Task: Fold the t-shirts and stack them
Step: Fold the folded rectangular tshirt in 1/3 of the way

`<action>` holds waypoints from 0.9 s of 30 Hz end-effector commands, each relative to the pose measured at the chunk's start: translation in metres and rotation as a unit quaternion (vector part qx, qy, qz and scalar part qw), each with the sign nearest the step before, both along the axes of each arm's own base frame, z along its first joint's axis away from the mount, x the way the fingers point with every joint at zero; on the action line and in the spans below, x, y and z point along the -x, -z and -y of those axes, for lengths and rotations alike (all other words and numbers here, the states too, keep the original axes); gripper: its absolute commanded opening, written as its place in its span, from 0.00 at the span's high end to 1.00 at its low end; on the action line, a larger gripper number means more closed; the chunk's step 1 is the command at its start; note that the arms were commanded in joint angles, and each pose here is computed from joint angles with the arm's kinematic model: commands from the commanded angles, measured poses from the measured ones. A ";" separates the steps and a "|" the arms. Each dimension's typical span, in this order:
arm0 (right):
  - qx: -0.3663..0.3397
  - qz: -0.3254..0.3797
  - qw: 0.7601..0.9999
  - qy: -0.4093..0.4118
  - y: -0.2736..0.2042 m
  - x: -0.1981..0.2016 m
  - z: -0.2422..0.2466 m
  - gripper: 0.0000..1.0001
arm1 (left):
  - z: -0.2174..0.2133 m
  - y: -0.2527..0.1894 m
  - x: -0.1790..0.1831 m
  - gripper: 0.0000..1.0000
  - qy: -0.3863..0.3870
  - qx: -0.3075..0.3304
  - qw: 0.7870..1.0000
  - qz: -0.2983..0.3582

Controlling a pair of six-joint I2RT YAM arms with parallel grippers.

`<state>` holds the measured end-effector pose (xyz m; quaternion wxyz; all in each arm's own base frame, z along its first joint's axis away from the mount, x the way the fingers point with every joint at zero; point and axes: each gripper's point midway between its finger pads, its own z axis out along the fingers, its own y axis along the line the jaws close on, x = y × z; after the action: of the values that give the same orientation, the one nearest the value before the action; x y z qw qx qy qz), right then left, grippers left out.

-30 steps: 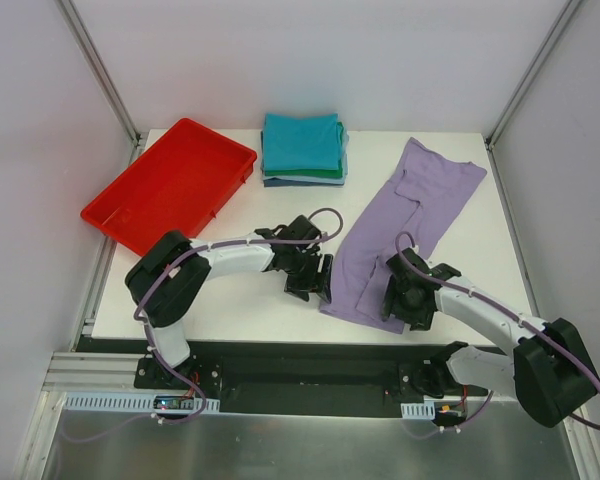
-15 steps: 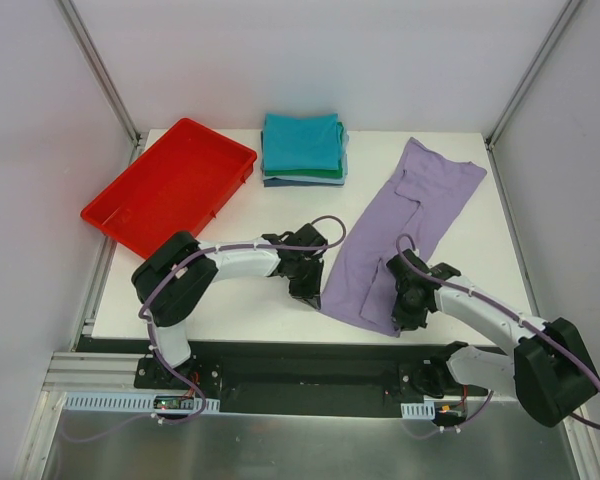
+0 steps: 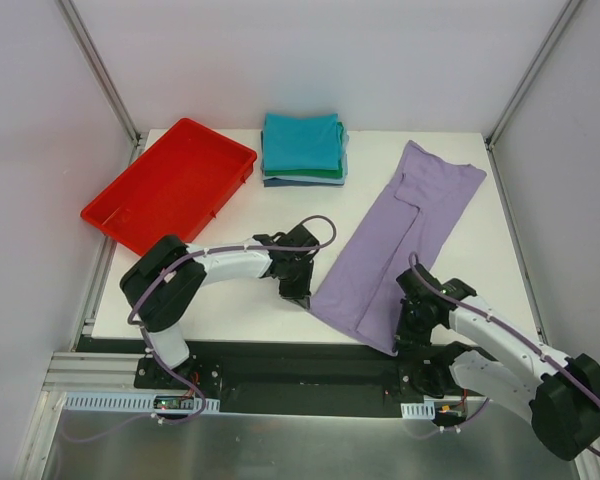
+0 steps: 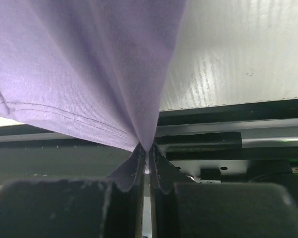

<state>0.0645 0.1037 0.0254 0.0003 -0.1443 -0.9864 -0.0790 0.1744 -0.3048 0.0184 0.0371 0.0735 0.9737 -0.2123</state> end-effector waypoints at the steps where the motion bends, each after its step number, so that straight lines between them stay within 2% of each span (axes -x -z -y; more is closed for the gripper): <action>1: -0.025 -0.010 0.999 -0.017 -0.001 0.012 -0.006 0.96 | -0.021 -0.006 -0.001 1.00 -0.008 -0.025 1.000 0.014; 5: -0.086 0.003 0.996 -0.032 -0.006 0.008 -0.037 1.00 | -0.020 -0.015 0.004 1.00 -0.003 -0.002 1.000 0.001; 10: -0.133 0.015 0.987 -0.090 -0.027 0.015 -0.072 1.00 | -0.047 -0.028 0.013 1.00 -0.023 -0.012 0.999 0.021; 13: -0.194 -0.008 0.969 -0.155 -0.046 0.033 -0.105 1.00 | -0.076 -0.034 0.017 1.00 -0.042 -0.042 0.997 0.045; 19: -0.222 -0.028 0.941 -0.254 -0.063 0.051 -0.143 1.00 | -0.117 -0.058 0.024 1.00 -0.063 -0.077 0.991 0.090; 24: -0.227 -0.011 0.936 -0.268 -0.069 0.044 -0.148 1.00 | -0.107 -0.082 0.014 1.00 -0.058 -0.046 0.990 0.119; 27: -0.230 0.009 0.942 -0.246 -0.070 0.032 -0.141 1.00 | -0.092 -0.095 0.000 1.00 -0.056 -0.034 0.989 0.130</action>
<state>0.0221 0.2437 0.0809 0.0667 0.1083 -0.9529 -0.2755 0.1538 -0.2057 0.0942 0.1464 0.0395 0.9740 -0.1686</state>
